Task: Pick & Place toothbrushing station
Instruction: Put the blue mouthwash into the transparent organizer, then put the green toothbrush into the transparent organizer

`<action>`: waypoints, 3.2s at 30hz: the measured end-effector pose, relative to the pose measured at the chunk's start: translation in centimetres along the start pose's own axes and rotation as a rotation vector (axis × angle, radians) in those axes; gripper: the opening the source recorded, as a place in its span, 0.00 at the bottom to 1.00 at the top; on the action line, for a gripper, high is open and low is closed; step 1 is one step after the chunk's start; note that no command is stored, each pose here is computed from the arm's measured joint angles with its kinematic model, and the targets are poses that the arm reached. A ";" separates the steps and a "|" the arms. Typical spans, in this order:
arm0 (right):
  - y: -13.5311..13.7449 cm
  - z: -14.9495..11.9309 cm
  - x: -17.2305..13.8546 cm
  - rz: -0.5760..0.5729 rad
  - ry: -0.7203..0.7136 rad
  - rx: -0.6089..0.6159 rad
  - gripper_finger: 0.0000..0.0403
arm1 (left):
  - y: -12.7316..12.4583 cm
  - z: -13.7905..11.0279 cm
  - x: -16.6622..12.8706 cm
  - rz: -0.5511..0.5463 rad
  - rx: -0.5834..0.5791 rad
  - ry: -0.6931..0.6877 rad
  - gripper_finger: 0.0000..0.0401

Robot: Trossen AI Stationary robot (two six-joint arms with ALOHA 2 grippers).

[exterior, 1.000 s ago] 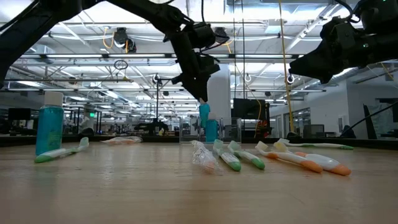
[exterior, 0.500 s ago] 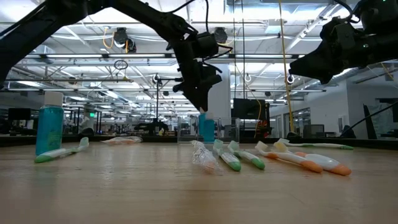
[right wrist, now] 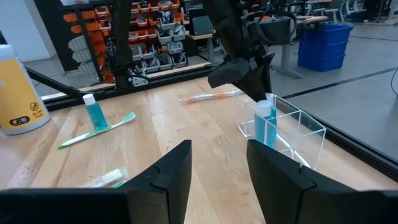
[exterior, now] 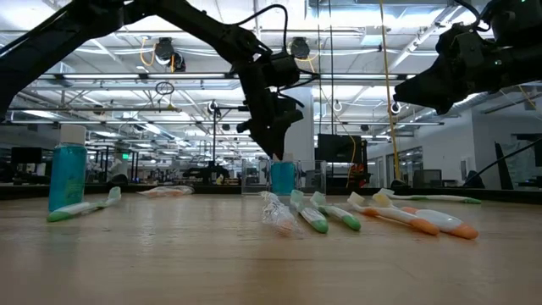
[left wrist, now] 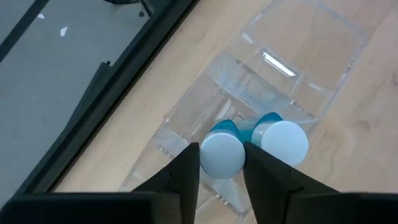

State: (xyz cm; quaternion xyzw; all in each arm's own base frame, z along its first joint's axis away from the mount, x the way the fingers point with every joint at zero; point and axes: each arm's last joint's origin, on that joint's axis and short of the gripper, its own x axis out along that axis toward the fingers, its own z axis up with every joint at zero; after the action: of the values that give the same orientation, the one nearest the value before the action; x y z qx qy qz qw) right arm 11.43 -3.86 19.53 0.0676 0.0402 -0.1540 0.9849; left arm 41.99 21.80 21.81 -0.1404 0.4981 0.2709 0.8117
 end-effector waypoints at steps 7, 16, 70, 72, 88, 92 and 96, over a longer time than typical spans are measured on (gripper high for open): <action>0.0 0.0 0.0 0.000 -0.001 0.000 0.36 | -0.2 -0.1 0.1 -0.001 0.007 0.006 0.47; 0.0 0.0 0.0 0.000 -0.001 0.000 0.36 | -0.1 -0.1 0.1 0.000 0.056 0.006 0.52; 0.5 0.0 -0.4 0.161 0.016 0.104 0.36 | -2.2 -17.1 -22.9 -0.517 0.416 -0.927 0.52; 0.5 0.0 -0.4 0.160 0.016 0.104 0.36 | -1.7 -19.2 -22.2 -0.550 0.374 -0.961 0.52; 0.3 -0.7 -0.1 0.139 0.040 0.091 0.36 | 1.9 -30.3 -18.5 -0.498 0.348 -1.129 0.52; -0.1 -2.5 0.1 0.046 0.070 0.117 0.36 | 2.3 -31.9 -16.6 -0.499 0.318 -1.098 0.52; -0.7 -3.4 0.4 -0.117 0.000 0.133 0.36 | 2.4 -32.9 -15.1 -0.481 0.302 -1.064 0.52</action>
State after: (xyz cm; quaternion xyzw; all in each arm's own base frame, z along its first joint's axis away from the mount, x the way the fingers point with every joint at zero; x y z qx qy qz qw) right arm 11.40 -4.20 16.06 0.1302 0.0335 -0.2138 0.9676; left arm 11.13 2.91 19.99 0.0228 0.0110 0.0390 0.9989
